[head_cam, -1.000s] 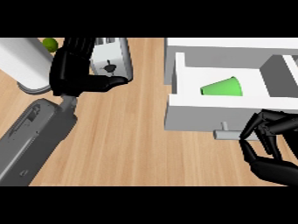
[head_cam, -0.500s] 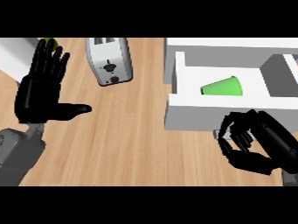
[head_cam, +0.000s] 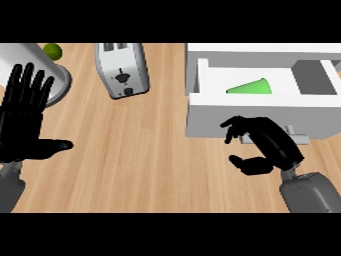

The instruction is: Pick up the cup, place it into the drawer and close the drawer

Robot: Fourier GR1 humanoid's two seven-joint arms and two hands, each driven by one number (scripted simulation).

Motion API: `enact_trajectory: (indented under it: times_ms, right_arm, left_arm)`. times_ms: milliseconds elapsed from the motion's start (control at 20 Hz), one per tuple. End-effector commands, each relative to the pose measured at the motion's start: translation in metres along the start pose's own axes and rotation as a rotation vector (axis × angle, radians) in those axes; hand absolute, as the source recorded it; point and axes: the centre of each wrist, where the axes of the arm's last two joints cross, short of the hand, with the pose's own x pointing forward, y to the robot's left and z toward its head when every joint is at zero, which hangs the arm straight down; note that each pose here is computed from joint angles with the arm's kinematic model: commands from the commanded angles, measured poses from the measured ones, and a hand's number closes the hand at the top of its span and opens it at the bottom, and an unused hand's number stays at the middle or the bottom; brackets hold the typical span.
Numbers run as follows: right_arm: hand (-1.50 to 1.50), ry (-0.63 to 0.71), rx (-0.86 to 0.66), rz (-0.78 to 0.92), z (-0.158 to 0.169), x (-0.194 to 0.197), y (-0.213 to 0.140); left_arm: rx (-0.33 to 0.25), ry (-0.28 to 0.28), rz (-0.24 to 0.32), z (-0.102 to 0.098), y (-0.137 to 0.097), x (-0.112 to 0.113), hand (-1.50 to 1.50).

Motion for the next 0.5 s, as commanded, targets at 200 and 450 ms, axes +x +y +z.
enact_trajectory:
  times_ms: [200,450]
  right_arm:
    - [-1.50,0.072,0.084,0.085,-0.040,-0.039,0.029]
    - [-1.50,0.077,0.073,0.039,-0.077,-0.045,0.026]
  left_arm:
    - [0.012,0.012,0.014,0.025,0.028,0.010,-1.50]
    - [-0.001,-0.004,0.012,0.014,0.048,0.001,-1.50]
